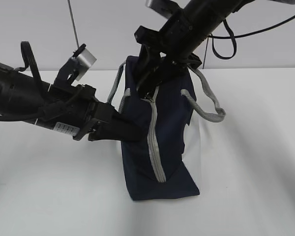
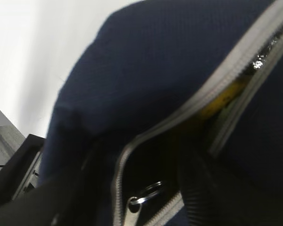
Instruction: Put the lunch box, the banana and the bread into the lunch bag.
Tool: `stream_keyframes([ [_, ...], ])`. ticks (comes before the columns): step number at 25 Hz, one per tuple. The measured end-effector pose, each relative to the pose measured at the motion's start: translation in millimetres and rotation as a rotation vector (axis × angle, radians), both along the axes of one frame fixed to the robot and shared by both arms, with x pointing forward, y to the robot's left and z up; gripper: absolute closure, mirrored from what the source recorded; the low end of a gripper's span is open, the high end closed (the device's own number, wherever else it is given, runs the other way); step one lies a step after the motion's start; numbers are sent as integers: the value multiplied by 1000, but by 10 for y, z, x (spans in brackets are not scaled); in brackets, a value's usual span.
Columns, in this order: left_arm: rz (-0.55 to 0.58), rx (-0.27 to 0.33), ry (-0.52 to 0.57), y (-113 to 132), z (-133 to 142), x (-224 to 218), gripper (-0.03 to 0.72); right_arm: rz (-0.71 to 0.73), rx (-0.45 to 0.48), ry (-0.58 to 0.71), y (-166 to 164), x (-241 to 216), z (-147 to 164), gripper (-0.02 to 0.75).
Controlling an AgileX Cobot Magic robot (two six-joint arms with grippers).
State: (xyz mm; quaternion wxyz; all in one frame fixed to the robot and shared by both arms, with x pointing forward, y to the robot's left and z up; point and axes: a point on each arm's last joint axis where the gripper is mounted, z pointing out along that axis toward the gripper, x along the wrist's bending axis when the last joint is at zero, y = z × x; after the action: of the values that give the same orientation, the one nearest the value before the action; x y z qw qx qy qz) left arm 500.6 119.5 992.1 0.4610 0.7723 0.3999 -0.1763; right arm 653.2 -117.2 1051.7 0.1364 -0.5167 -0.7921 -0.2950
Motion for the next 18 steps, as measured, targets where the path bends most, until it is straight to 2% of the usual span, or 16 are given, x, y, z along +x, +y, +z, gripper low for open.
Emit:
stream_keyframes([
  [5, 0, 0, 0, 0, 0, 0, 685, -8, -51, 28, -38, -18, -114, 359],
  [18, 0, 0, 0, 0, 0, 0, 685, -69, -92, 94, -56, -44, -222, 359],
])
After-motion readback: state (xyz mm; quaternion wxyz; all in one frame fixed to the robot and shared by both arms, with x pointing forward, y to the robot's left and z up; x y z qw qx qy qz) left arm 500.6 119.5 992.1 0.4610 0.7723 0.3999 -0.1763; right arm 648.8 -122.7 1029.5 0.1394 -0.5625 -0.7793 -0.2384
